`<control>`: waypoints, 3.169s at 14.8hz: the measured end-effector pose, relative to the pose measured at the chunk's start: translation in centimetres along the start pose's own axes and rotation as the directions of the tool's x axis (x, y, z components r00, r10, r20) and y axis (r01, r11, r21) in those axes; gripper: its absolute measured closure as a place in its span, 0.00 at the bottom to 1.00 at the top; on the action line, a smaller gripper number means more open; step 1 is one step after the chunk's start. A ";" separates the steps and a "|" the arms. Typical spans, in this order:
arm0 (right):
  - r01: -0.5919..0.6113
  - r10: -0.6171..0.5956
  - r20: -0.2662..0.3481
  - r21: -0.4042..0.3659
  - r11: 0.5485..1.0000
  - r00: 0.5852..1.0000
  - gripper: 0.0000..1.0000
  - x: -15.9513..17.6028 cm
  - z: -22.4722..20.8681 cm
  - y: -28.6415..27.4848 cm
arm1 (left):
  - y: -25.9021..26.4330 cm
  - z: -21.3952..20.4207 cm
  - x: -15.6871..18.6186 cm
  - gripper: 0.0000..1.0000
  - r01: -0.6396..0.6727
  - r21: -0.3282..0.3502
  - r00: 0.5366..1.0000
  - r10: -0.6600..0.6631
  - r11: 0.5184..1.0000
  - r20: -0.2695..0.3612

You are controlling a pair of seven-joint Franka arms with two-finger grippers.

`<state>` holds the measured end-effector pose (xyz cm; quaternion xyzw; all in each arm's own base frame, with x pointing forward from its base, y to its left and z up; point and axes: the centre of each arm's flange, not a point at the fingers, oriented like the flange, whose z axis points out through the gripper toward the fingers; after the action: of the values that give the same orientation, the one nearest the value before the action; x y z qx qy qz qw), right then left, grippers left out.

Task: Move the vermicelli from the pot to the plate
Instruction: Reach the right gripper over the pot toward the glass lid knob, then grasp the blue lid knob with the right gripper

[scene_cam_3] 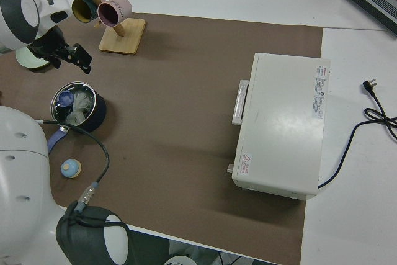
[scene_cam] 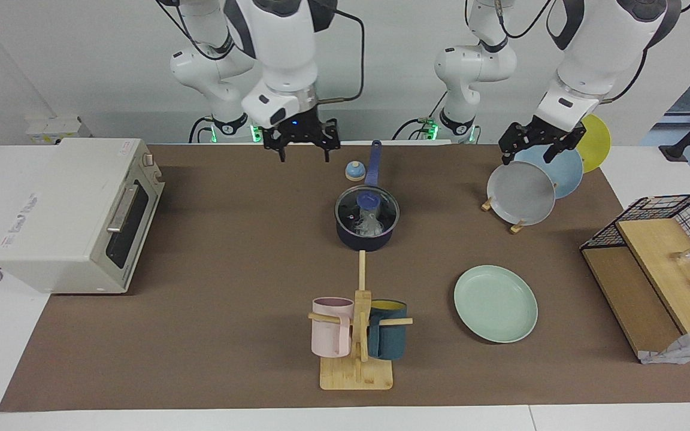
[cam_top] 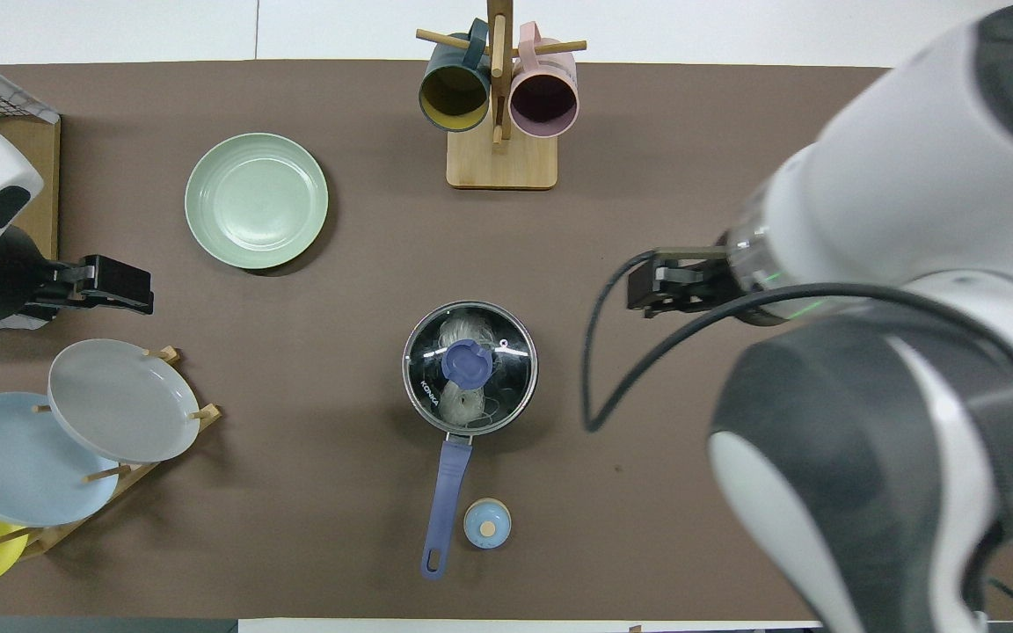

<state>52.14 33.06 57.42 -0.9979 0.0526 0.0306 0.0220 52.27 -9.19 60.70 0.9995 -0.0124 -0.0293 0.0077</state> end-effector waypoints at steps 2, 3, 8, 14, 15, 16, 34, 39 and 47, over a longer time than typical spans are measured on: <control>-0.036 0.037 -0.029 0.032 0.999 0.999 0.00 -0.6 3.2 -4.9 | 0.0 0.0 0.0 0.00 0.000 0.000 1.000 0.000 1.000 0.000; -0.039 0.041 -0.040 0.046 0.998 0.998 0.00 -0.9 4.7 -6.7 | 0.0 0.0 0.0 0.00 0.000 0.000 1.000 0.000 1.000 0.000; -0.019 0.020 -0.044 0.033 0.999 0.999 0.00 -1.8 10.1 -8.8 | 0.0 0.0 0.0 0.00 0.000 0.000 1.000 0.000 1.000 0.000; 0.034 -0.033 -0.069 0.007 0.999 0.997 0.00 -5.0 14.8 -9.0 | 0.0 0.0 0.0 0.00 0.000 0.000 1.000 0.000 1.000 0.000; 0.040 -0.040 -0.071 0.004 0.999 0.997 0.00 -5.4 15.0 -9.0 | 0.0 0.0 0.0 0.00 0.000 0.000 1.000 0.000 1.000 0.000; 0.043 -0.042 -0.077 0.006 0.999 0.996 0.00 -5.6 15.0 -8.9 | 0.0 0.0 0.0 0.00 0.000 0.000 1.000 0.000 1.000 0.000; 0.084 -0.085 -0.150 -0.013 0.996 0.985 0.11 -4.7 17.5 -9.1 | 0.0 0.0 0.0 0.00 0.000 0.000 1.000 0.000 1.000 0.000; 0.084 -0.085 -0.150 -0.012 0.996 0.985 0.19 -4.6 17.5 -9.2 | 0.0 0.0 0.0 0.00 0.001 0.000 1.000 -0.001 1.000 0.000; 0.081 -0.082 -0.162 -0.012 0.997 0.983 0.34 -4.0 16.1 -9.3 | 0.0 0.0 0.0 0.00 0.001 0.000 1.000 -0.001 1.000 0.000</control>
<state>48.19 43.50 42.02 -0.9985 0.0132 -0.0516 0.0162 52.27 -9.16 60.71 0.9995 -0.0119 -0.0291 0.0077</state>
